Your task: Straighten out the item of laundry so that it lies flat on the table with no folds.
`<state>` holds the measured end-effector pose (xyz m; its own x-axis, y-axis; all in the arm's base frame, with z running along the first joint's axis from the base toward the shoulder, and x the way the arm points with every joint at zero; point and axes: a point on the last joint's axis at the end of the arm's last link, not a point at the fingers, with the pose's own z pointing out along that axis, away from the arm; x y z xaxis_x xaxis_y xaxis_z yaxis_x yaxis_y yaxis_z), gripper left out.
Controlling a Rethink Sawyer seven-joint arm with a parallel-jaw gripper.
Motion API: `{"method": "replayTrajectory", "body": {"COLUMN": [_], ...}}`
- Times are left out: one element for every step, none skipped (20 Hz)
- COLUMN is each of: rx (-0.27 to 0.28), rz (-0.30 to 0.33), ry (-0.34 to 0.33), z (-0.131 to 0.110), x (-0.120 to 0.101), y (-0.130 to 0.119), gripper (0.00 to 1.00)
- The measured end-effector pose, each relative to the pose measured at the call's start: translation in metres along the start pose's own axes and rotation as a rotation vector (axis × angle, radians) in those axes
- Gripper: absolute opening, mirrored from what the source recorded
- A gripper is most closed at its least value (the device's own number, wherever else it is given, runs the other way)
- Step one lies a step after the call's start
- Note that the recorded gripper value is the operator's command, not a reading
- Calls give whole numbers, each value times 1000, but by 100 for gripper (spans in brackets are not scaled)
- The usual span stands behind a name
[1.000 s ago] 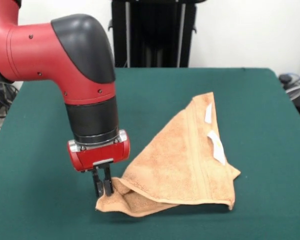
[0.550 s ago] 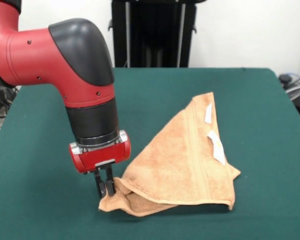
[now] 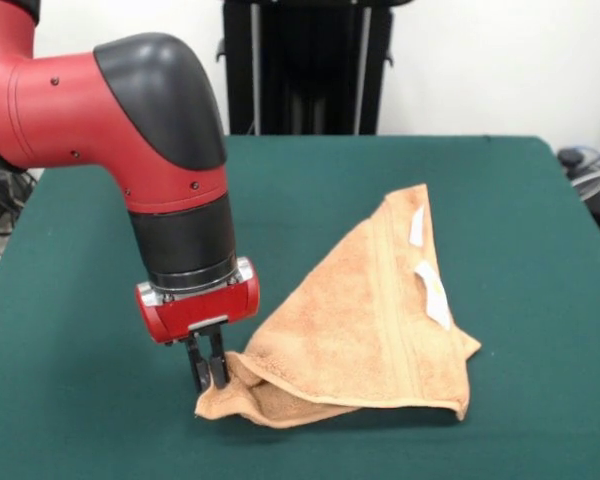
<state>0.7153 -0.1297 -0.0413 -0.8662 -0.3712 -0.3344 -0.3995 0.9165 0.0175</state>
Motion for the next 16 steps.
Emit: {"method": "replayTrajectory", "body": {"rx": [-1, -2, -3, -3, -5, -6, -6, -7, -8, -8, -9, -10, -10, -11, -12, -13], "rz": [0, 0, 0, 0, 0, -1, -3, -9, -14, -23, -27, -39, -46, -67, -82, -92], "ry": [2, 5, 6, 8, 10, 12, 14, 17, 18, 20, 21, 24, 25, 29, 32, 34], "z": [0, 0, 0, 0, 0, -1, -1, -1, -1, -1, -1, -2, -2, -2, -3, -3], "x": [0, 0, 0, 1, 1, 1, 2, 3, 3, 4, 5, 6, 7, 9, 11, 12], "y": [0, 0, 0, 0, 0, -1, -1, -2, -3, -4, -4, -6, -7, -9, -12, -13], "gripper": [0, 0, 0, 0, 0, 0, 0, 0, 0, 0, 0, 0, 0, 0, 0, 0]}}
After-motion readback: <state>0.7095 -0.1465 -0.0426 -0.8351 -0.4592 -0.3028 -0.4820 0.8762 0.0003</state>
